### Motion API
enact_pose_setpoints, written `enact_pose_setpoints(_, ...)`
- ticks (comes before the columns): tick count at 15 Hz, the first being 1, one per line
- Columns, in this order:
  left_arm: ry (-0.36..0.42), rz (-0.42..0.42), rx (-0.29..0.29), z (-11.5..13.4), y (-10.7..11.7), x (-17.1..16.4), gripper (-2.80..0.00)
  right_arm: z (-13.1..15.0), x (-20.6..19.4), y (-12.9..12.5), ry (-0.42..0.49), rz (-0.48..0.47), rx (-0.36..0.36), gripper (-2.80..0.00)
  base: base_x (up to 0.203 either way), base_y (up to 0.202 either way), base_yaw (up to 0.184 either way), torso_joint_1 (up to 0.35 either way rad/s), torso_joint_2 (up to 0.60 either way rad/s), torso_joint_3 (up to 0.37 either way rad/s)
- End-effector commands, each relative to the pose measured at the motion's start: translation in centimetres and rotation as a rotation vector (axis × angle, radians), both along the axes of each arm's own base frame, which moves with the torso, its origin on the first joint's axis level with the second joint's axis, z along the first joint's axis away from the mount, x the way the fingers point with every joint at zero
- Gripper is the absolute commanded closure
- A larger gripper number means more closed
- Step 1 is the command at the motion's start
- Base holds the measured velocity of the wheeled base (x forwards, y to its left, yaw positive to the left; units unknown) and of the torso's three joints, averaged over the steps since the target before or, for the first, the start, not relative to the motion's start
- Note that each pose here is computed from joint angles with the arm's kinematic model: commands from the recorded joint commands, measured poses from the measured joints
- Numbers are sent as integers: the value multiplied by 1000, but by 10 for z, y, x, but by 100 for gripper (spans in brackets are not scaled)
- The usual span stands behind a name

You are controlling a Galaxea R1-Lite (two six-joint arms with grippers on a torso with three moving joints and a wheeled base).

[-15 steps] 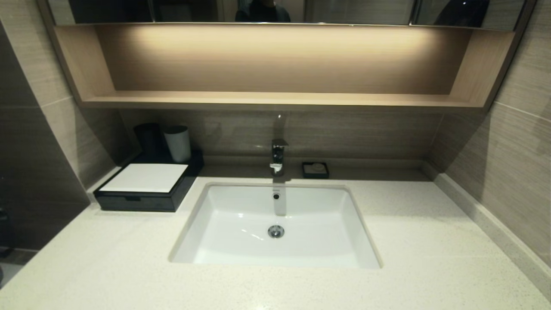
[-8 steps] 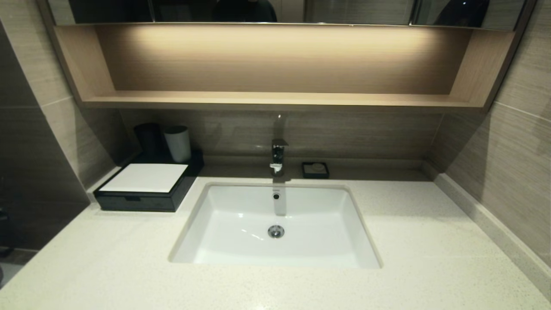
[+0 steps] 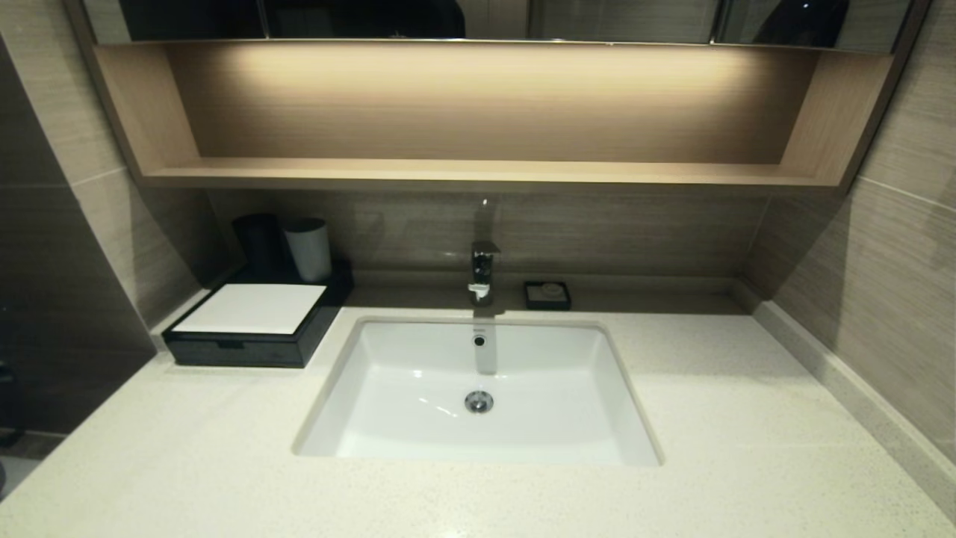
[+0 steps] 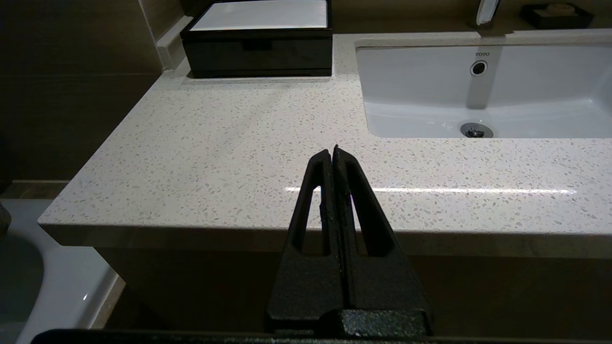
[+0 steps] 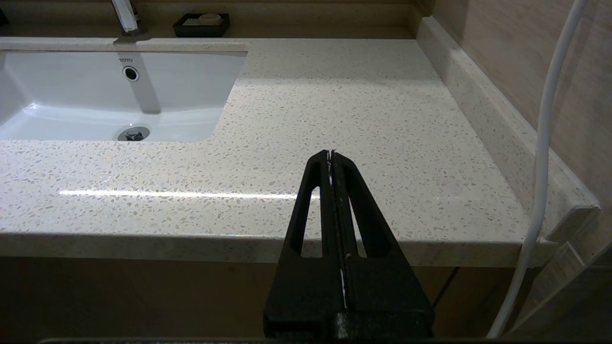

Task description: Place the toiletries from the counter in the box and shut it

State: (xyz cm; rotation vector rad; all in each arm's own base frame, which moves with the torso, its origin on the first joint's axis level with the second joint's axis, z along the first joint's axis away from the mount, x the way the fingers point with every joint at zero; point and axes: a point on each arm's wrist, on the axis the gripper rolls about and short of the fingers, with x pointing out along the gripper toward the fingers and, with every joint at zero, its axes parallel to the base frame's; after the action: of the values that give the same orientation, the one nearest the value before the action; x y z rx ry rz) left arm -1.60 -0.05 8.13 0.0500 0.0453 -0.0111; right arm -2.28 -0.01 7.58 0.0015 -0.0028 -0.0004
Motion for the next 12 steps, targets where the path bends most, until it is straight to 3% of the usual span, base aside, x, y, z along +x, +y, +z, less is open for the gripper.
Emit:
enact_pose_setpoints(1,19,1,0,-6,0,1,0,0,0,0,0,0,0,0,0,0,0,0,0,0)
enact_pose_setpoints(4,11,10,5,-6,0,0,0,0,0,0,0,0,-2,0,0,0,0,0,0,0)
enact_pose_setpoints(6,-60,8,9,-8,0,-5,0,0,0,0,-2,0,-2,0,0,0,0,0,0,0)
enact_pose_setpoints(12,-64,18,-24,-7,0,-5,0,0,0,0,0,0,-3,0,0,0,0,0,0,0)
